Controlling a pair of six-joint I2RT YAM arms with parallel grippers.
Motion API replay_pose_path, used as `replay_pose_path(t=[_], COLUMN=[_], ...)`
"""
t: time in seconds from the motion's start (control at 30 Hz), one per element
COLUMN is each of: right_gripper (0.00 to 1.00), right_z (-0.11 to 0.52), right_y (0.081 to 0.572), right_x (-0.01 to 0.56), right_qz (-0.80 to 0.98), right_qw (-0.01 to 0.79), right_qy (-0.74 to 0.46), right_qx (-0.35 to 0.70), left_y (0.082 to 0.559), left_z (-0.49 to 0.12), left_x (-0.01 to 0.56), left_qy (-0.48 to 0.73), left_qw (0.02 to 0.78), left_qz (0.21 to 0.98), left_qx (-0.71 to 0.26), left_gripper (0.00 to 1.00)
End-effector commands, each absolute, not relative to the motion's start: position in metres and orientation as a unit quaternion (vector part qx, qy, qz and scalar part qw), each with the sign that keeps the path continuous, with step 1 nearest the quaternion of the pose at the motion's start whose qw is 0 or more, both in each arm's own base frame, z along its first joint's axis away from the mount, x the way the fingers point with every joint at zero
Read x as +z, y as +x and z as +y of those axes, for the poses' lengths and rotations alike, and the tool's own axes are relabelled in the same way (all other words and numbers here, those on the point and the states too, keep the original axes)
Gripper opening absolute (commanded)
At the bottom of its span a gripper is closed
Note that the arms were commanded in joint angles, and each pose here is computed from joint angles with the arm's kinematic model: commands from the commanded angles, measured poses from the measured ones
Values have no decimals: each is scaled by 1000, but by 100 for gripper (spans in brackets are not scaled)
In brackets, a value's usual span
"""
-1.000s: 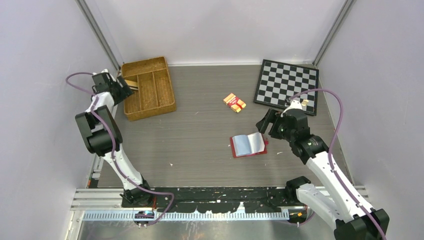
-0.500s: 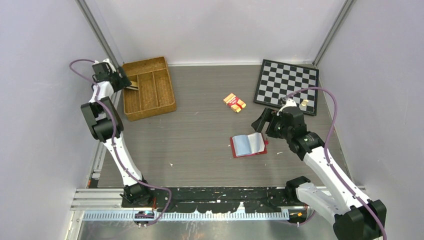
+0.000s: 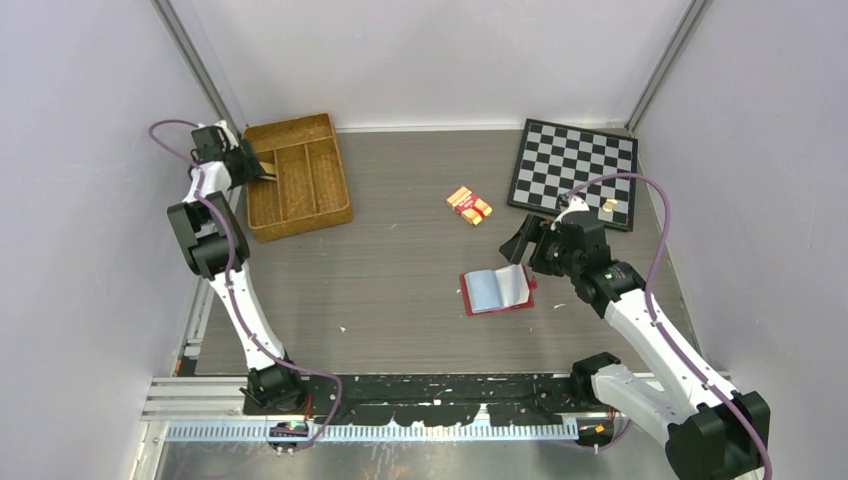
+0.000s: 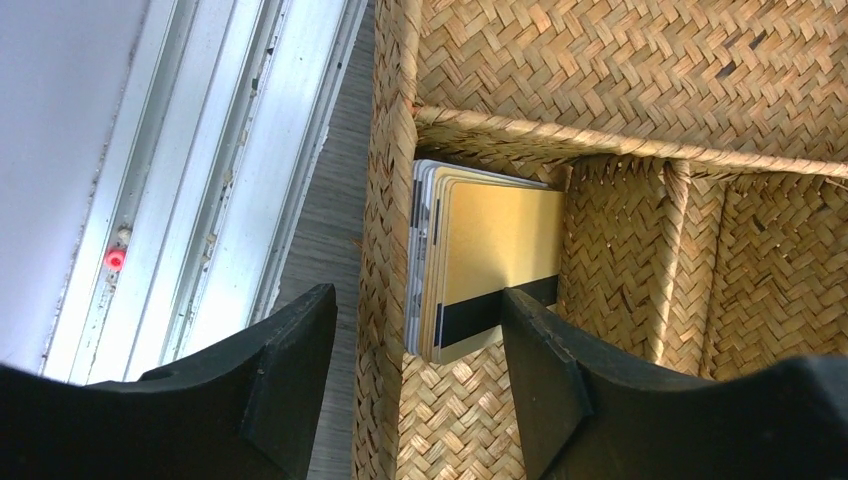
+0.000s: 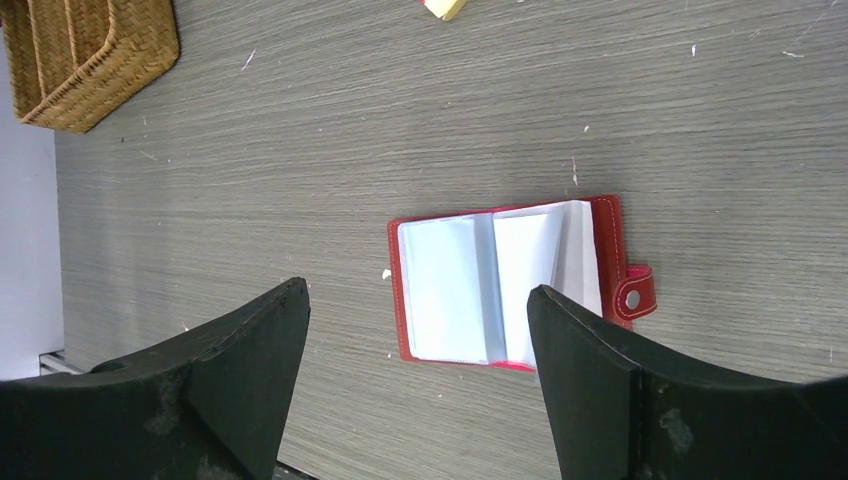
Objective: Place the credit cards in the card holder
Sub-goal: Pick up the credit card from the storage box.
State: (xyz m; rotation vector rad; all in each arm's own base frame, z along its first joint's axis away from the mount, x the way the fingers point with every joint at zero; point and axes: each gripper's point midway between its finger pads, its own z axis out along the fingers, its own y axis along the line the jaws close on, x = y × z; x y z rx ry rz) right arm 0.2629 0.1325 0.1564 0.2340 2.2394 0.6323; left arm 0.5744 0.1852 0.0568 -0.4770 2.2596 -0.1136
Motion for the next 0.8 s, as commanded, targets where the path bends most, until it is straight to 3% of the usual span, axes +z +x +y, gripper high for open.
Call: replay_pose_path(t=[0.0,0.77], right_gripper=[85,85], right_z=[139,142], right_y=[269,267], right_x=[166,161], right_qz=[870,874], right_qw=[404,394], right_qy=[90,85], right_qx=[267,272], left_y=[575,561], left_z=[201,232], left_x=[87,120], left_qy=[-179,-197], left_qw=[425,449], left_qz=[887,871], left_qx=[-5,21], left_gripper=[62,55])
